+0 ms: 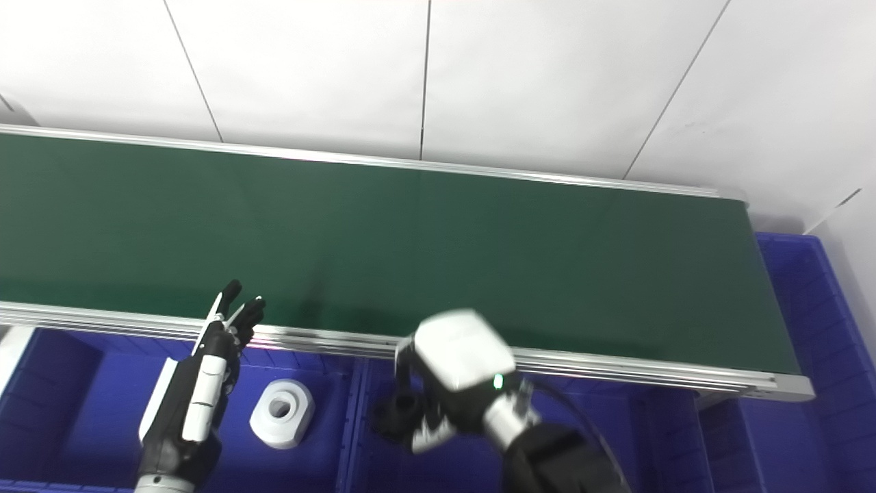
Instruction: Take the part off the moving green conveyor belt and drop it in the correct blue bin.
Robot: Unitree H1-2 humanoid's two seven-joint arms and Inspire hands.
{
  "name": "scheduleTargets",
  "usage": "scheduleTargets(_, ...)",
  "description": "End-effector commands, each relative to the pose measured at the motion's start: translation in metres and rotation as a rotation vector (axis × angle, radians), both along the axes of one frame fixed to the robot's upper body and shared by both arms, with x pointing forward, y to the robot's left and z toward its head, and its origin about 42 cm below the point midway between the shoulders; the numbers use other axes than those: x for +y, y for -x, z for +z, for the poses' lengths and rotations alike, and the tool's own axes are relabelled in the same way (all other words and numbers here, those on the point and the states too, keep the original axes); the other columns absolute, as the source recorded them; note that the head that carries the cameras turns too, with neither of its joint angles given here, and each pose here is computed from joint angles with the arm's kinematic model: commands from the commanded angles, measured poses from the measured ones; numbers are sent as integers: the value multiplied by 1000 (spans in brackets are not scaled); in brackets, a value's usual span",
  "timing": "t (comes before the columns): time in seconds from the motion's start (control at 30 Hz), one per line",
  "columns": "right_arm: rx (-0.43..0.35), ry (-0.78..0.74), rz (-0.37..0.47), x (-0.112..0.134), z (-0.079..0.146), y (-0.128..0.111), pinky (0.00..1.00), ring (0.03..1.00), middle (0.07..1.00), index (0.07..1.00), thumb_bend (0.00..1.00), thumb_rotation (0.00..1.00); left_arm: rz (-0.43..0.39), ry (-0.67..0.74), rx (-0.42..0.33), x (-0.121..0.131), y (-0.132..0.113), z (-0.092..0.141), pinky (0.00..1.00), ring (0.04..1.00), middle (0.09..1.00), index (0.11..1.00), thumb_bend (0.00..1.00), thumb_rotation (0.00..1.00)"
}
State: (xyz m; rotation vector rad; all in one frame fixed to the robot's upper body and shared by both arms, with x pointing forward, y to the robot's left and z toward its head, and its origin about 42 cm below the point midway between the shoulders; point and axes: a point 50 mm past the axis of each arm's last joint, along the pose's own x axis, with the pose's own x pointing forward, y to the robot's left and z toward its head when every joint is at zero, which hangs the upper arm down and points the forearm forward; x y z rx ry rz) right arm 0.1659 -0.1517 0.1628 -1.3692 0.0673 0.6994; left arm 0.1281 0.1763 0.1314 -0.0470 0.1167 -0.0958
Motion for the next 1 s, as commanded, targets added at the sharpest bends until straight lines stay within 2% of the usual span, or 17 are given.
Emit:
scheduleTargets(0.0,-42,6,24,3,8,0,103,159,239,486,510,139,-14,1,-56,3,-5,15,1000,969,926,1000,581,958)
scheduleTargets(0.13,34,76,62,2,-13,9,87,147,229,485,511,125,-18,-14,-50,6,-8,17,1000,976,937,1000,597,971)
scheduleTargets(0.23,56,116,92,1,-30,15,73,135,213,482,513,114,-17,-16,-48,7,-9,18,998,970,931,1000,612,969)
scheduleTargets(0.73,-11,220,84,-12,-50,1,71,132,211,483,520,121,-18,-19,-46,-1,-7,19,991,950,910,1000,601,979)
scheduleTargets(0.77,-28,234,80,-12,-51,1,179,238,336,490,518,146,-16,-15,-47,-1,-7,19,987,941,903,1000,607,967)
scheduleTargets(0.8,-41,251,77,-13,-52,2,201,260,362,491,517,152,-14,-10,-47,-2,-7,19,987,940,902,1000,608,965)
scheduleTargets(0.83,-50,264,76,-13,-52,2,279,342,463,584,687,356,-12,-7,-46,-2,-7,19,987,935,896,1000,614,955)
scheduleTargets(0.9,-62,289,70,-13,-54,3,327,390,530,635,791,485,-8,-12,-47,-2,-7,18,984,930,891,1000,620,950)
scheduleTargets(0.97,-63,314,65,-13,-55,4,323,389,564,647,852,561,-9,-17,-47,-2,-6,18,979,924,885,1000,613,949)
